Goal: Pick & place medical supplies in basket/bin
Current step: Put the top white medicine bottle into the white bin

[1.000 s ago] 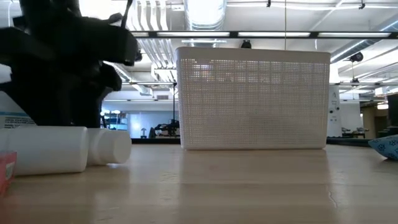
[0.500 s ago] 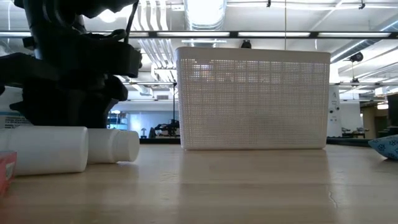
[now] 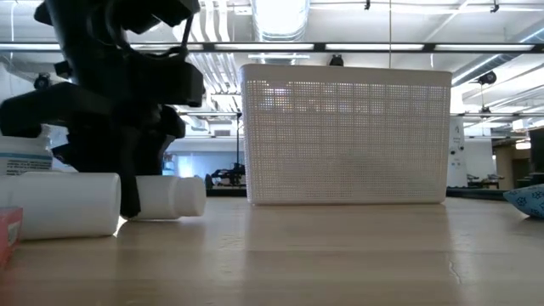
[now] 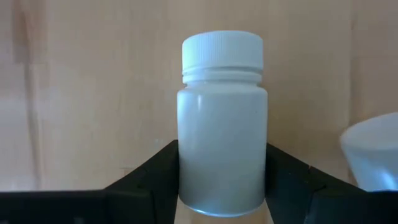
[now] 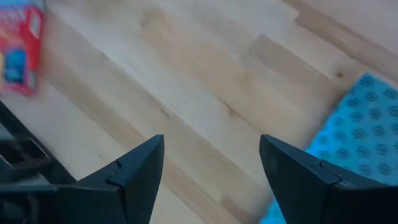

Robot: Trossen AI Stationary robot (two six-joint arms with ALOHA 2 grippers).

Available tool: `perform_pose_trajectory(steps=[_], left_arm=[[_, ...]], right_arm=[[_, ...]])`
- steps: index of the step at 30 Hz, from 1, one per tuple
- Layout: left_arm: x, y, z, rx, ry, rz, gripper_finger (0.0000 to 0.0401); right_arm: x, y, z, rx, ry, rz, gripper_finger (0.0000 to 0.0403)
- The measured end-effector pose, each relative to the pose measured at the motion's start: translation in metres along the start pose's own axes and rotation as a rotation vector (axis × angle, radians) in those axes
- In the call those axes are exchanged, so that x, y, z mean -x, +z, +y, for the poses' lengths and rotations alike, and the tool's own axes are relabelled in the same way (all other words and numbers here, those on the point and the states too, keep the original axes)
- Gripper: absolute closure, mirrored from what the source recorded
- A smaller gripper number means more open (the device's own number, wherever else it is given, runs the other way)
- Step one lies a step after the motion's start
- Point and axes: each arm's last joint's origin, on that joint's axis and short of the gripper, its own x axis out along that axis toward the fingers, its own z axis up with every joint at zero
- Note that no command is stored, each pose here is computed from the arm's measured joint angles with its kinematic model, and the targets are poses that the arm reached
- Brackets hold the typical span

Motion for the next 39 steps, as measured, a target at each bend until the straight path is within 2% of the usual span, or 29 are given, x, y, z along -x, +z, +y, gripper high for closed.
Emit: perform_pose_trajectory(steps=[6,14,18,21,25,28,32,39], left_arm=[[0.009,0.009,0.003,0.018,-0.005,-0.034,0.0233],[0.041,0.014,0.007,0.041,-0.03,-0.107,0.0235],[0.083,0.026,0.008,0.088,-0.082,-0.234,0.0235],[0.129,0.041,0.012,0.124,-0.114,-0.402,0.0235],[0.186,0.06,0.025,0.15,-0.03,-0.64,0.0235],[0.214,0.079,0.046,0.133,0.06,-0.75,0.0235],[0.22,0.11,0.096,0.143,0.183,-0.773,0.0235],[0.185,0.143,0.194,0.269,0.114,-0.69,0.0235]], right_arm=[[0.007,0.009,0.0,-0.111,0.057,-0.111,0.0149],[0.022,0.03,-0.004,-0.146,0.12,-0.24,0.0149],[0.033,0.038,-0.008,-0.155,0.158,-0.31,0.0149],[0.044,0.045,-0.013,-0.154,0.188,-0.35,0.0149],[0.057,0.053,-0.019,-0.107,0.212,-0.362,0.0149],[0.065,0.057,-0.027,-0.063,0.197,-0.361,0.0149],[0.071,0.062,-0.042,-0.03,0.123,-0.31,0.0149],[0.072,0.062,-0.058,0.052,0.027,-0.207,0.015]])
